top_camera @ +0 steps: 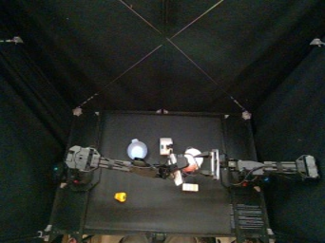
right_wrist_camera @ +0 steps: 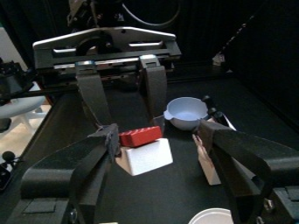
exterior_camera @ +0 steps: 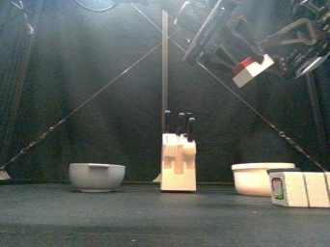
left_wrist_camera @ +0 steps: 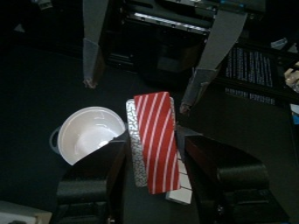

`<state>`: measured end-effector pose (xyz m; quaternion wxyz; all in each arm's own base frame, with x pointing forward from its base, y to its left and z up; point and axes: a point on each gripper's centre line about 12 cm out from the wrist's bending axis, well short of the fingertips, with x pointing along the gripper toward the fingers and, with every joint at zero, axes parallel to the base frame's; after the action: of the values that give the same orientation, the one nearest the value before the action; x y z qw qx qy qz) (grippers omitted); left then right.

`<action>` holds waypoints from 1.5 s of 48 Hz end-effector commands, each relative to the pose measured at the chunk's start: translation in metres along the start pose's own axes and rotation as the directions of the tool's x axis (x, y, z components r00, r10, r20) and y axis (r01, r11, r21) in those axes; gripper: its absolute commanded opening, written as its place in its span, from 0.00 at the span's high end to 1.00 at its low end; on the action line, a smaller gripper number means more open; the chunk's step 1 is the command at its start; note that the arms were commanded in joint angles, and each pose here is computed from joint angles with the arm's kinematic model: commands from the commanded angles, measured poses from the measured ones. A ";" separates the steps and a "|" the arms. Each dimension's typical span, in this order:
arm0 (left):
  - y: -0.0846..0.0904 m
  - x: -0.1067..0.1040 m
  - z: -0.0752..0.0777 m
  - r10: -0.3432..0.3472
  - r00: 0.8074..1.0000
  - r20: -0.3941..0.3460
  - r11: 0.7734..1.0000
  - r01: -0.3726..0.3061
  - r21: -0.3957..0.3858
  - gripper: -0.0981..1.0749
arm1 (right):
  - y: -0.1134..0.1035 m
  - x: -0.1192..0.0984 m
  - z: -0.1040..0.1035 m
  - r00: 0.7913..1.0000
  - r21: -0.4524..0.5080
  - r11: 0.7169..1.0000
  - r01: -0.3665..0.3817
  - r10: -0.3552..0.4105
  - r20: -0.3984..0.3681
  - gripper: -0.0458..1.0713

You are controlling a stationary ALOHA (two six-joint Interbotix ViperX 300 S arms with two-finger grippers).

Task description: Hand over salmon sushi

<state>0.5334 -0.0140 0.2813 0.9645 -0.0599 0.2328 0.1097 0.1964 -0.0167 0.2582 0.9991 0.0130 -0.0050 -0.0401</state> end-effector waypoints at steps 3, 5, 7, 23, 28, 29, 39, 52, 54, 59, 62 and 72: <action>0.000 -0.017 0.021 -0.013 0.998 0.056 1.000 0.013 -0.001 0.42 | 0.004 0.003 0.005 1.000 0.003 1.000 -0.018 0.018 0.006 0.05; 0.001 -0.017 0.022 -0.012 0.998 0.058 1.000 0.012 -0.001 0.42 | 0.005 0.003 0.004 1.000 0.002 1.000 -0.024 0.024 0.002 0.05; 0.000 -0.018 0.022 -0.013 0.998 0.059 1.000 0.013 0.001 0.42 | 0.006 0.003 0.003 1.000 0.000 1.000 -0.029 0.029 -0.001 0.05; -0.003 -0.021 0.026 -0.018 0.996 0.083 0.999 0.014 0.049 0.42 | 0.009 0.004 0.000 0.999 0.001 0.999 -0.047 0.047 -0.018 0.05; -0.004 -0.022 0.026 -0.016 0.996 0.088 0.998 0.010 0.068 0.42 | 0.009 0.005 -0.002 0.998 -0.001 0.999 -0.047 0.047 -0.030 0.06; -0.005 -0.022 0.026 -0.017 0.996 0.089 0.997 0.010 0.072 0.42 | 0.009 0.005 -0.002 0.998 -0.001 0.999 -0.047 0.047 -0.032 0.06; -0.008 -0.023 0.025 -0.018 0.995 0.094 0.994 0.008 0.108 0.42 | 0.009 0.005 -0.004 0.998 0.001 0.999 -0.045 0.045 -0.044 0.06; -0.007 -0.025 0.019 -0.015 0.997 0.082 0.994 0.006 0.113 0.42 | 0.009 0.005 -0.004 0.998 -0.001 0.999 -0.046 0.046 -0.044 0.11; -0.007 -0.025 0.019 -0.016 0.997 0.081 0.994 0.007 0.113 0.42 | 0.009 0.005 -0.005 0.998 -0.001 0.999 -0.046 0.046 -0.049 0.15; -0.007 -0.025 0.019 -0.014 0.997 0.081 0.993 0.005 0.116 0.42 | 0.009 0.005 -0.003 0.998 -0.002 0.999 -0.046 0.046 -0.047 0.23; -0.006 -0.025 0.019 -0.014 0.997 0.082 0.993 0.004 0.120 0.42 | 0.009 0.005 -0.004 0.998 -0.004 0.999 -0.046 0.046 -0.049 0.26; -0.007 -0.024 0.019 -0.013 0.996 0.086 0.991 0.002 0.130 0.41 | 0.010 0.007 -0.005 0.997 -0.007 0.999 -0.047 0.047 -0.058 0.31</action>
<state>0.5270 -0.0218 0.2823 0.9693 0.0075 0.2259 0.0962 0.2001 -0.0078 0.2487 0.9995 0.0086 0.0268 -0.0171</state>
